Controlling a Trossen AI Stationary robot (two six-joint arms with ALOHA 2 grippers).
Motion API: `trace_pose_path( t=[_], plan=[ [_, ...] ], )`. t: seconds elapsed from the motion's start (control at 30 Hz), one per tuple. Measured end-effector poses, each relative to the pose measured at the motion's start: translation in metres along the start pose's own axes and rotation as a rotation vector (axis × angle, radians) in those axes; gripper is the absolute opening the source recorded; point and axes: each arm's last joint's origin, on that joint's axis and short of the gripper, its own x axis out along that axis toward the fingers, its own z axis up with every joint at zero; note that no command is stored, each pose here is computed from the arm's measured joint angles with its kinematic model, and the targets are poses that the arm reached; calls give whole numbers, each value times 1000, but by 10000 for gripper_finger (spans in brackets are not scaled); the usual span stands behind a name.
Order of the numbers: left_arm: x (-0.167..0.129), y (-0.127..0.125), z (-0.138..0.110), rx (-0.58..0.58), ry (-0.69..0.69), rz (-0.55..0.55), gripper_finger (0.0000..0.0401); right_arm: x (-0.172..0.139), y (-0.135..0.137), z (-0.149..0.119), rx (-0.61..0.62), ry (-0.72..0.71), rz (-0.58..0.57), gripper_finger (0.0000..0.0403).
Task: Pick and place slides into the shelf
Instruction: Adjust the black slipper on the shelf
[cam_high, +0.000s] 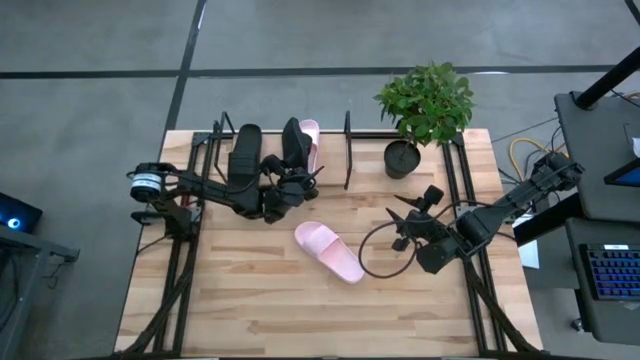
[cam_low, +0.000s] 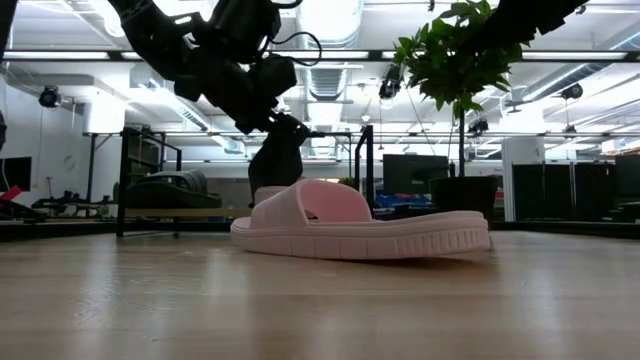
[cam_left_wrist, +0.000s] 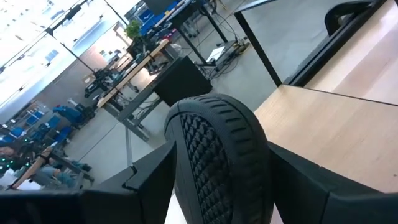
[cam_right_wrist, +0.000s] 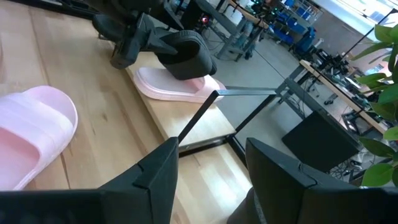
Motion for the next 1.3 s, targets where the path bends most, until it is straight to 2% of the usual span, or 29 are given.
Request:
trace_pose_path(
  t=[0.13,0.23,0.7,1.07,1.3],
  plan=[
    [4,3,0,-5,7,11,211,0,0,0,0,1,2,178],
    [7,2,-2,-1,13,15,191,0,1,0,2,7,17,178],
    [7,2,-3,10,21,40,25,0,1,0,3,10,24,177],
    [3,10,2,13,21,79,22,0,1,-1,0,11,24,172],
    [-5,27,14,-47,-2,115,22,0,1,-1,-4,13,28,161]
  ],
)
